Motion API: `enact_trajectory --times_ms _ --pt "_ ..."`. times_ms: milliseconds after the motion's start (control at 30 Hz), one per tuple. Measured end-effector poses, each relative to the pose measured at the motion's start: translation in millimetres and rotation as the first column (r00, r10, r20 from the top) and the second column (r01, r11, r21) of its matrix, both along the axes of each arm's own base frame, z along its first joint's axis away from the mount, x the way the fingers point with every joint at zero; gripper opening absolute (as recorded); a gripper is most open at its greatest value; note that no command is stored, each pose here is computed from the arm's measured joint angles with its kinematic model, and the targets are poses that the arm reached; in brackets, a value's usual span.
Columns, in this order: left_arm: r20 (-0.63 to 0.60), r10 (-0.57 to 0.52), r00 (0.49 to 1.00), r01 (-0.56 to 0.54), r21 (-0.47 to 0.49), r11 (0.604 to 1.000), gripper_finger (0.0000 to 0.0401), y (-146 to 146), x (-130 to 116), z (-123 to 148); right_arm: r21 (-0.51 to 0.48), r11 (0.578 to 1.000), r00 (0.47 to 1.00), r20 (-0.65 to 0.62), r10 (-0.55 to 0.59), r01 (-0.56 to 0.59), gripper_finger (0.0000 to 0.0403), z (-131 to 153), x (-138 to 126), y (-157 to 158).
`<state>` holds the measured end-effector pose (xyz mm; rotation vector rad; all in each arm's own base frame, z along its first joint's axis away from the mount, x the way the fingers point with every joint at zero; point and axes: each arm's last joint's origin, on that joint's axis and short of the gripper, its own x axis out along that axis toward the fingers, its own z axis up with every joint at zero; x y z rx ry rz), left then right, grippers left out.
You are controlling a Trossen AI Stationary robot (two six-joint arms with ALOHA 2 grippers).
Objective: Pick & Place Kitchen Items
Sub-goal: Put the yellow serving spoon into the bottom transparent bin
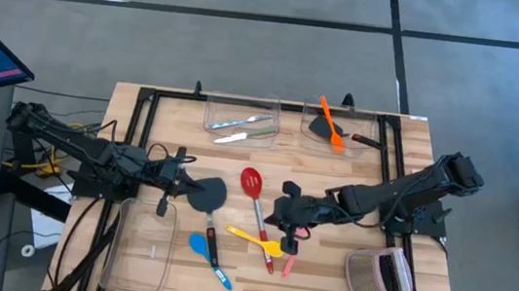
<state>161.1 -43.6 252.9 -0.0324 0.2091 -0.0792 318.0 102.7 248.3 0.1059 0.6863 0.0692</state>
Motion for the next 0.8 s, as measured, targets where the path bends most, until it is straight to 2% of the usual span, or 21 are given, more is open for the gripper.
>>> enact_trajectory --times_ms 200,367,567,800 --pt "-0.001 0.0 1.0 0.0 0.0 1.0 0.0002 0 0 0 0.005 0.998 0.992 -0.114 0.059 -0.059 0.0001 -11 23 5" --pt "-0.009 -0.037 0.999 0.037 -0.033 0.999 0.0002 -1 0 -1 -0.051 0.99 0.965 -0.235 0.119 -0.134 0.0 -18 38 10" --pt "-0.085 -0.107 0.991 0.1 -0.088 0.991 0.0002 -13 14 -14 -0.13 0.975 0.966 -0.212 0.148 -0.178 0.0 -7 40 10" --pt "-0.22 -0.095 0.971 0.082 -0.067 0.994 0.0001 -30 56 -32 -0.203 0.965 0.985 -0.065 0.157 -0.168 0.0 23 24 3"
